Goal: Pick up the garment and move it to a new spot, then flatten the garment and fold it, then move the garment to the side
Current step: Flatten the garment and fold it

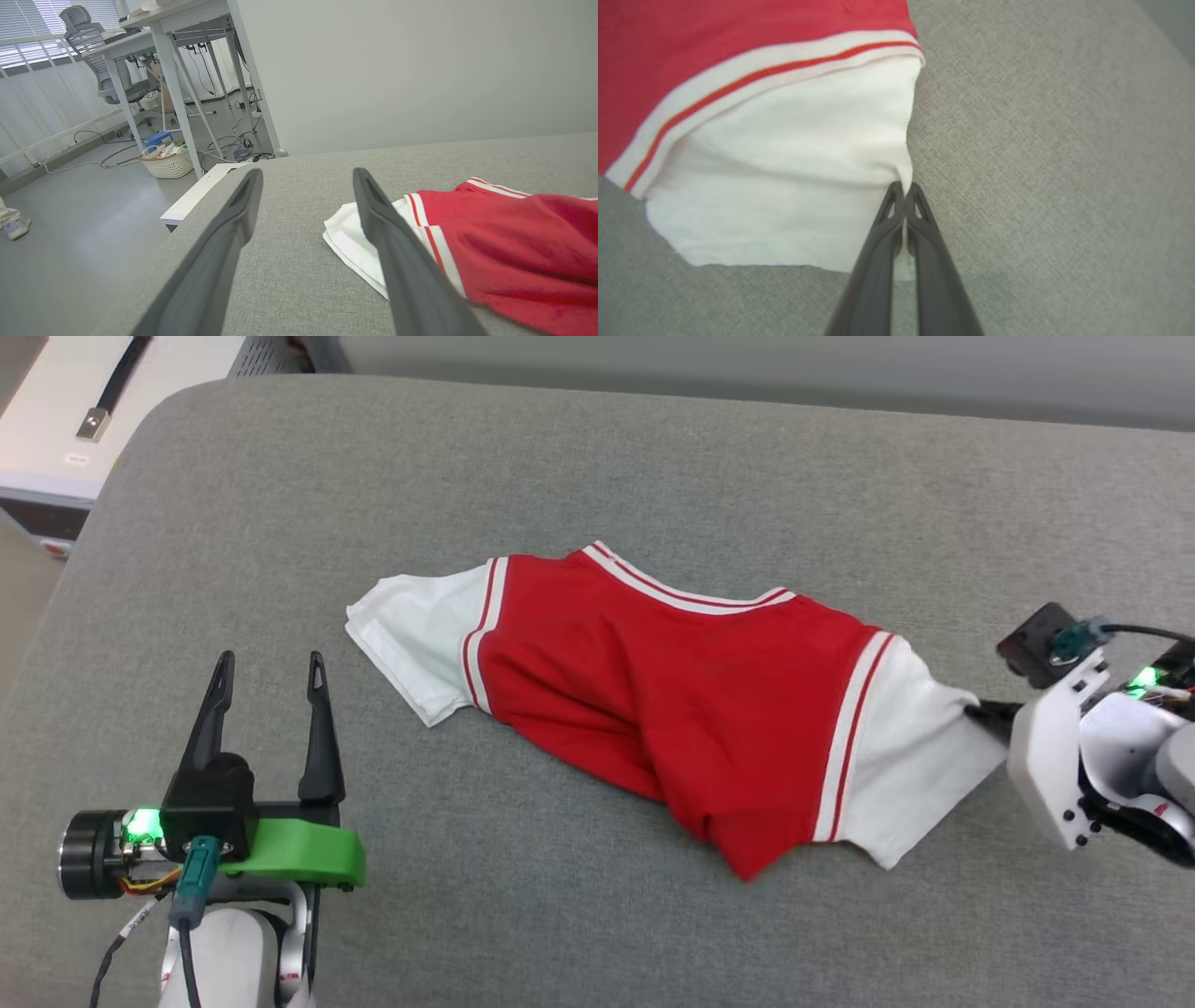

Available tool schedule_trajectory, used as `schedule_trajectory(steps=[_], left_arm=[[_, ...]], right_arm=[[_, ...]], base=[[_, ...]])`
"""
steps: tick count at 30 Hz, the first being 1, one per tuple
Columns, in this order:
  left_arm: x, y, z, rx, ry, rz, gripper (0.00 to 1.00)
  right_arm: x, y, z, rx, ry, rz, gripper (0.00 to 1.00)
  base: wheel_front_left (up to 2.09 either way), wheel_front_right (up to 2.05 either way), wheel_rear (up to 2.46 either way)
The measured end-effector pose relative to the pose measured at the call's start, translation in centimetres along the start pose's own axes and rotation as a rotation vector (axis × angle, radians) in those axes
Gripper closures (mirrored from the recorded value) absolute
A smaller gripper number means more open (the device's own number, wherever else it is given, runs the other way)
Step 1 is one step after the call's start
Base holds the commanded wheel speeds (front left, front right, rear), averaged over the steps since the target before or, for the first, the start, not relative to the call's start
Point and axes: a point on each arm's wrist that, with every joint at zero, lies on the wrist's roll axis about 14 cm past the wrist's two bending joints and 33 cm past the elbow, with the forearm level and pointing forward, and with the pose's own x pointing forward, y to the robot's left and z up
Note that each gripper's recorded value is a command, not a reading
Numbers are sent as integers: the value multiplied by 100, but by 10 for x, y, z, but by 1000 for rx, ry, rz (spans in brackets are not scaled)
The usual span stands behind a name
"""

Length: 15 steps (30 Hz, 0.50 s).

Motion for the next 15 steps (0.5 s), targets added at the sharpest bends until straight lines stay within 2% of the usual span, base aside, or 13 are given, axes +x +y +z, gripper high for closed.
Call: schedule_trajectory(steps=[6,15], left_arm=[[14,-6,10,16,-36,-78,0],[63,-27,21,52,-39,-271,0]], right_arm=[[-43,-44,-1,58,-73,-154,100],[-71,-60,-20,112,-86,-243,100]], base=[[0,0,0],[0,0,0]])
